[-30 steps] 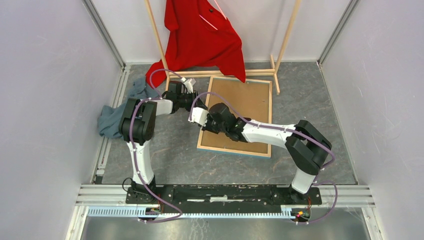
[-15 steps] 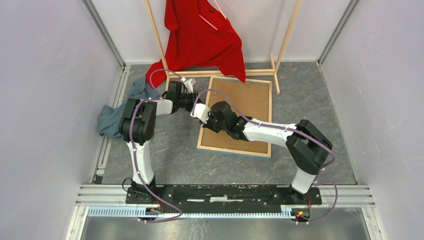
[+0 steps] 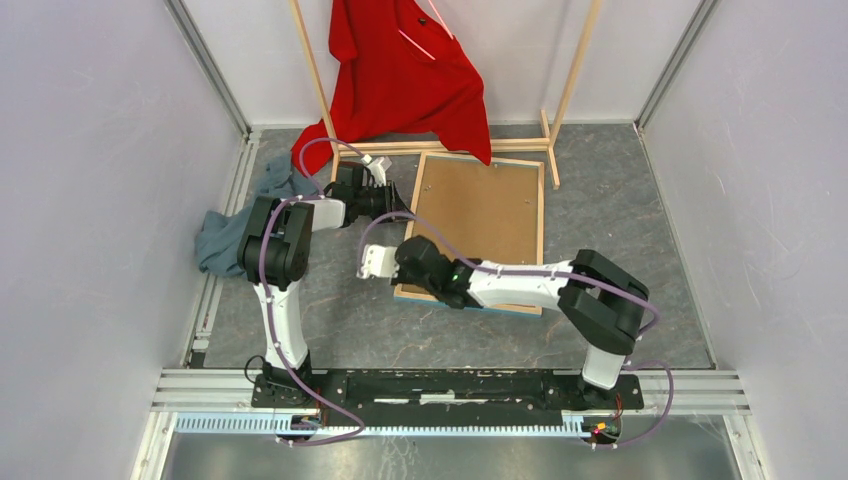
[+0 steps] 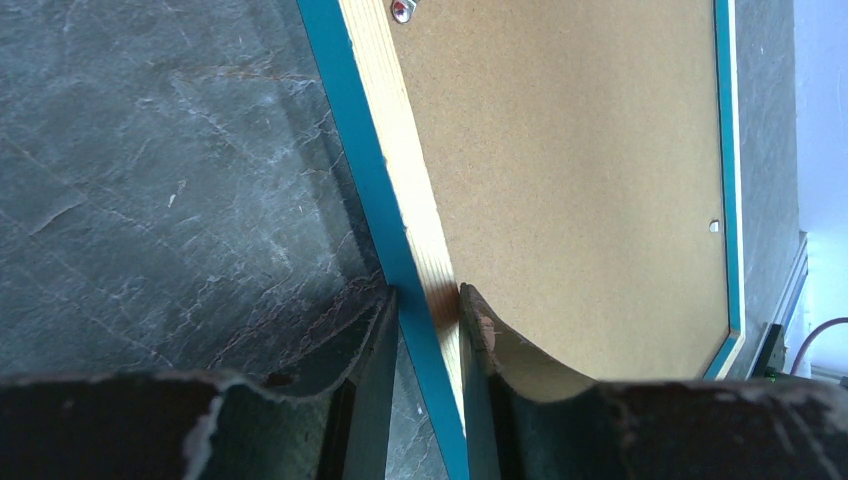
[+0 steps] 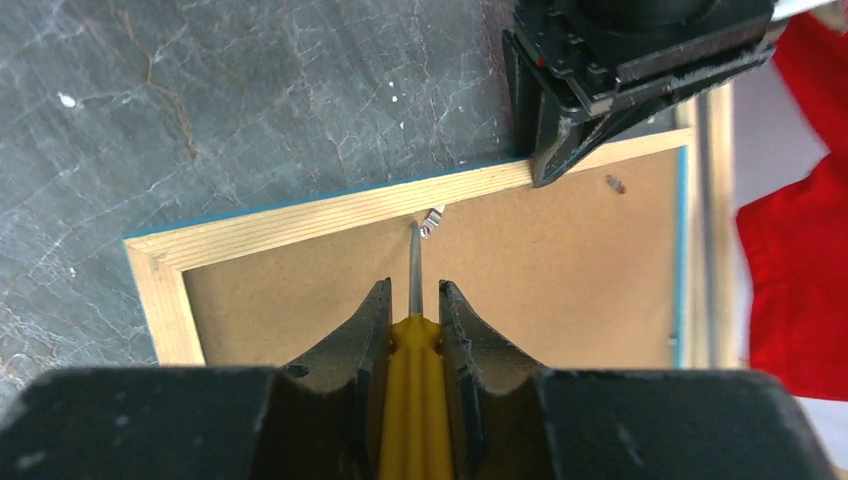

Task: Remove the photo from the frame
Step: Release the photo frame item from the photo frame.

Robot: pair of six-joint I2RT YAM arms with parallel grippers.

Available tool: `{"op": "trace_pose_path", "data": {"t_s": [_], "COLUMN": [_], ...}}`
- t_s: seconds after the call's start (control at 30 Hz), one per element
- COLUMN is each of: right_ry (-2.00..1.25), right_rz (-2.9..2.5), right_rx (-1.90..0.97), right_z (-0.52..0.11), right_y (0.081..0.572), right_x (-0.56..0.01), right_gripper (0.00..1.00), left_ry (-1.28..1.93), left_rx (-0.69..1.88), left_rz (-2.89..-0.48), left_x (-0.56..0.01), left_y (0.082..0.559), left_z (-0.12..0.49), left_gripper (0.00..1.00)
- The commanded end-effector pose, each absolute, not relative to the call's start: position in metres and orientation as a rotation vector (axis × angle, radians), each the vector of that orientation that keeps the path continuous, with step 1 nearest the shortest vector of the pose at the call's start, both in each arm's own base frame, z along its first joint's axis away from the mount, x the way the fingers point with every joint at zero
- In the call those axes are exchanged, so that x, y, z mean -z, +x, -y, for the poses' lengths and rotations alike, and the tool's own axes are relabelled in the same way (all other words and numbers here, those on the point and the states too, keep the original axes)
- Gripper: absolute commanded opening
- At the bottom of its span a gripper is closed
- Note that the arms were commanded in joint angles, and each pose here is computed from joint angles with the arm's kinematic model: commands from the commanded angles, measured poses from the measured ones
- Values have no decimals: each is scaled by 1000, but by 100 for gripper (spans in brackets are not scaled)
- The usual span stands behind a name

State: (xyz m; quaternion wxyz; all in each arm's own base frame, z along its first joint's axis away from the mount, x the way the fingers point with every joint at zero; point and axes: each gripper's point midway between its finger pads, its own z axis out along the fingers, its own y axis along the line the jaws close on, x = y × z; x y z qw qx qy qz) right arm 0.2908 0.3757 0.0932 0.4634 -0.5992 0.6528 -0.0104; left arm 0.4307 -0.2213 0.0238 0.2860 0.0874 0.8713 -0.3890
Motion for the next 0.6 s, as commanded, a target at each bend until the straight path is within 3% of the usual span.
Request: {"op": "trace_pose_path", "data": {"t_s": [0.0, 0.57], "right_ry": [-1517, -1508], "right_rz": [-1491, -1459], "right_rx": [371, 252], "right_z": [-365, -384], "right_y": [293, 279], "right_x": [-92, -85], "right_gripper": [0, 0], "left_ry": [171, 171], "left_rx": [952, 956], "left_rz": [-2497, -2498], "left_x": [20, 21], "left_y": [411, 411], "left_z": [200, 200], "left_gripper": [35, 35]}}
